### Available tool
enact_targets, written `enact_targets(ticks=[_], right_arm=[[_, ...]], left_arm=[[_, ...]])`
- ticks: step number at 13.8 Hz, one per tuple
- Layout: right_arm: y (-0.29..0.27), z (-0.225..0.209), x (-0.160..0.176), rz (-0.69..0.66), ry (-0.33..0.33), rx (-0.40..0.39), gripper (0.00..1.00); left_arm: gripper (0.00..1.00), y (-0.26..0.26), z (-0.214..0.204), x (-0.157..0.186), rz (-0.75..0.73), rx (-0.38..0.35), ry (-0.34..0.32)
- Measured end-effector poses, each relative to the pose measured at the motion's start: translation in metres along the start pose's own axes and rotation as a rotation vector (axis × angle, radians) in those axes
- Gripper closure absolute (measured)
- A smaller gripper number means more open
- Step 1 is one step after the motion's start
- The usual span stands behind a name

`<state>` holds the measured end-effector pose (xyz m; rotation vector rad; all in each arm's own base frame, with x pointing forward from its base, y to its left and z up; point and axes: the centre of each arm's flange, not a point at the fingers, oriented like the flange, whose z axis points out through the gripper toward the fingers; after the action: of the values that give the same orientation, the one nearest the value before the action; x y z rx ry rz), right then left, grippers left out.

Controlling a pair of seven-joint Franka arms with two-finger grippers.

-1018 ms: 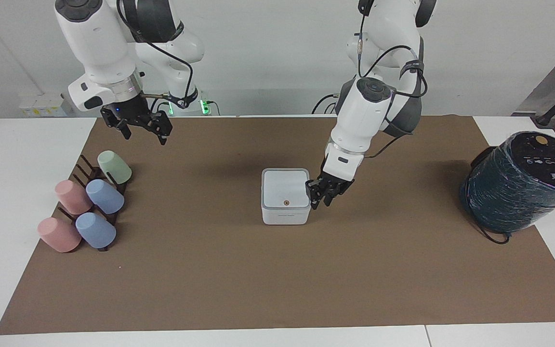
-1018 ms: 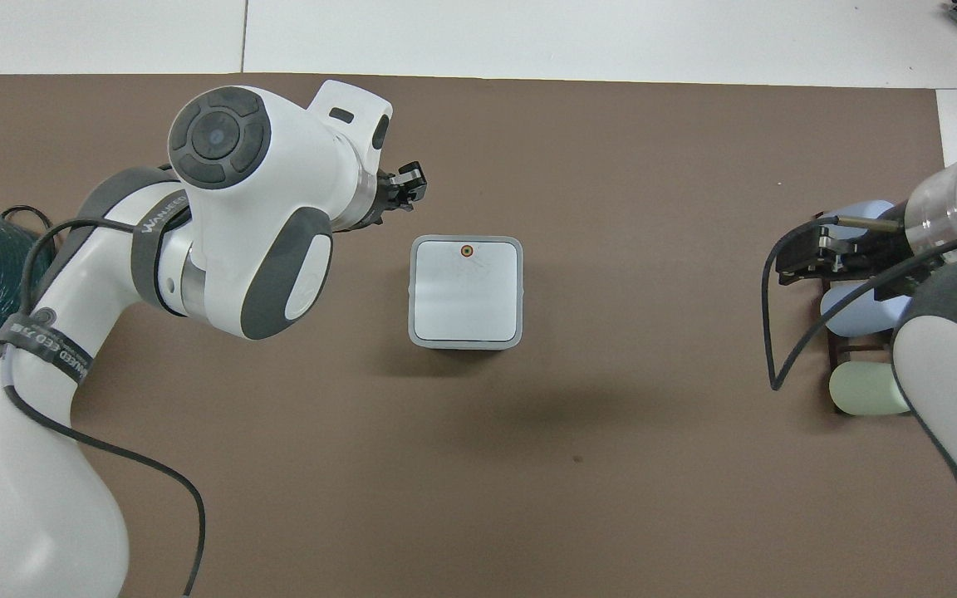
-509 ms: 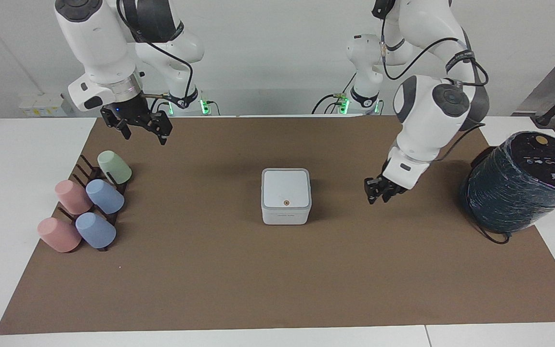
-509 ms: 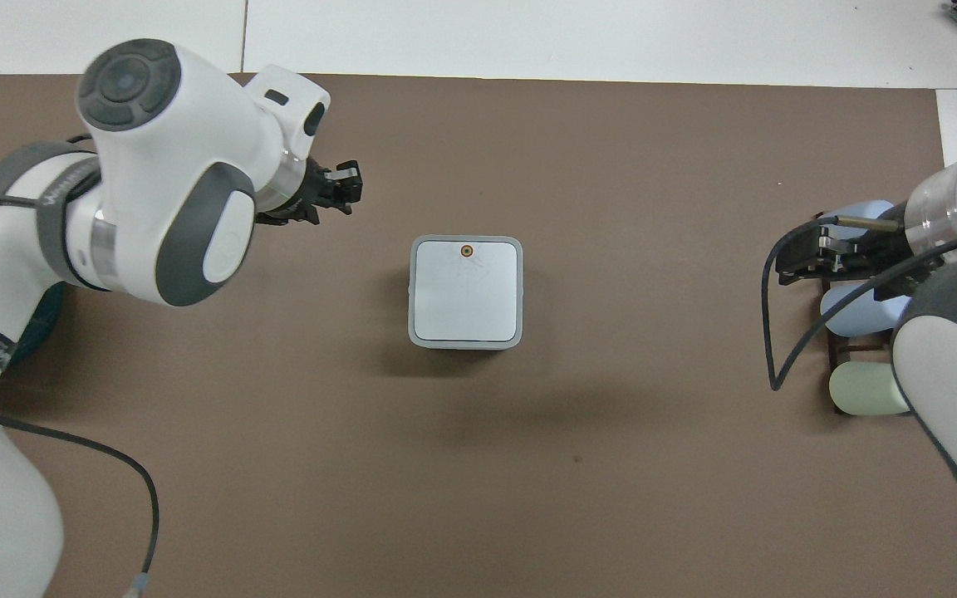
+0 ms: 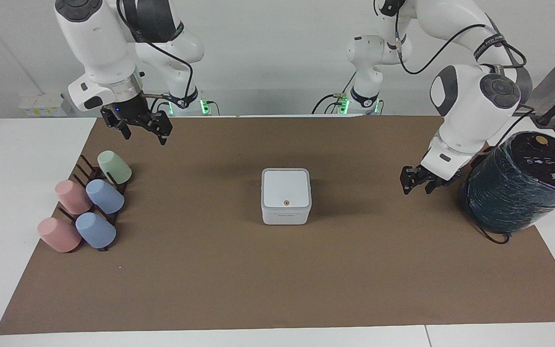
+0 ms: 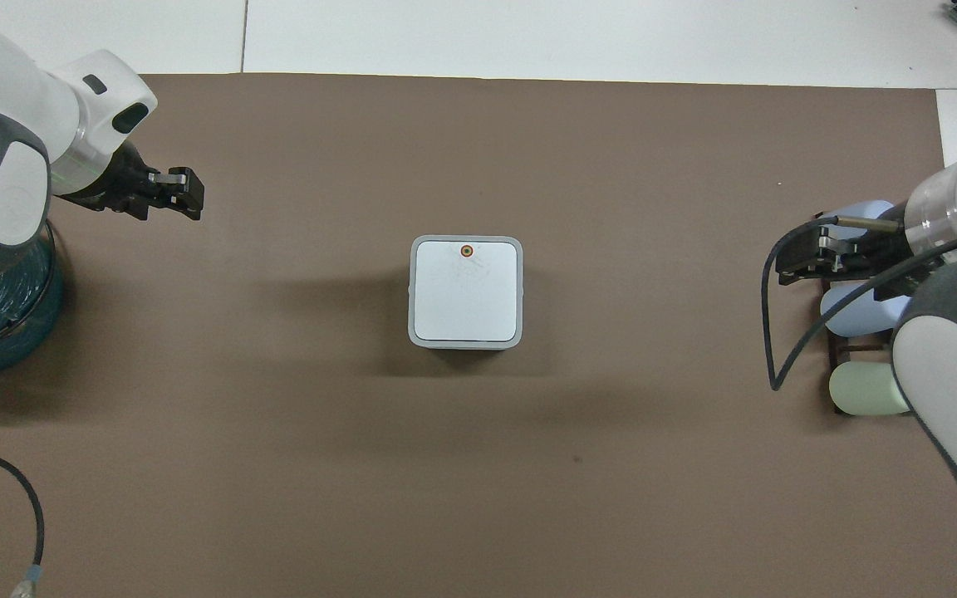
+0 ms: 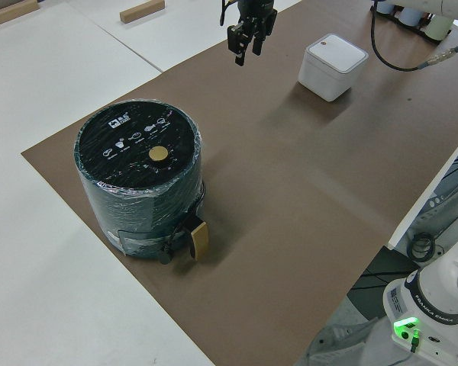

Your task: Close trash can lid

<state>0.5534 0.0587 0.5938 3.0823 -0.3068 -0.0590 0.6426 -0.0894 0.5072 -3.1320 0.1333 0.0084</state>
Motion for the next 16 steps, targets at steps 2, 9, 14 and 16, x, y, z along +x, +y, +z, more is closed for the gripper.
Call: enact_targets(ticks=[2, 9, 14, 16], right_arm=[[0.0, 0.0, 0.0, 0.0, 0.0, 0.0, 0.0], [0.0, 0.0, 0.0, 0.0, 0.0, 0.0, 0.0], [0.0, 0.0, 0.0, 0.0, 0.0, 0.0, 0.0], [0.0, 0.0, 0.0, 0.0, 0.0, 0.0, 0.0]], left_arm=[[0.18, -0.007, -0.001, 0.0, 0.039, 0.016, 0.002], [0.0, -0.047, -0.006, 0.003, 0.05, 0.0, 0.028], [0.0, -0.055, -0.016, 0.003, 0.039, 0.001, 0.061], [0.0, -0.064, -0.019, 0.002, 0.037, 0.003, 0.07]])
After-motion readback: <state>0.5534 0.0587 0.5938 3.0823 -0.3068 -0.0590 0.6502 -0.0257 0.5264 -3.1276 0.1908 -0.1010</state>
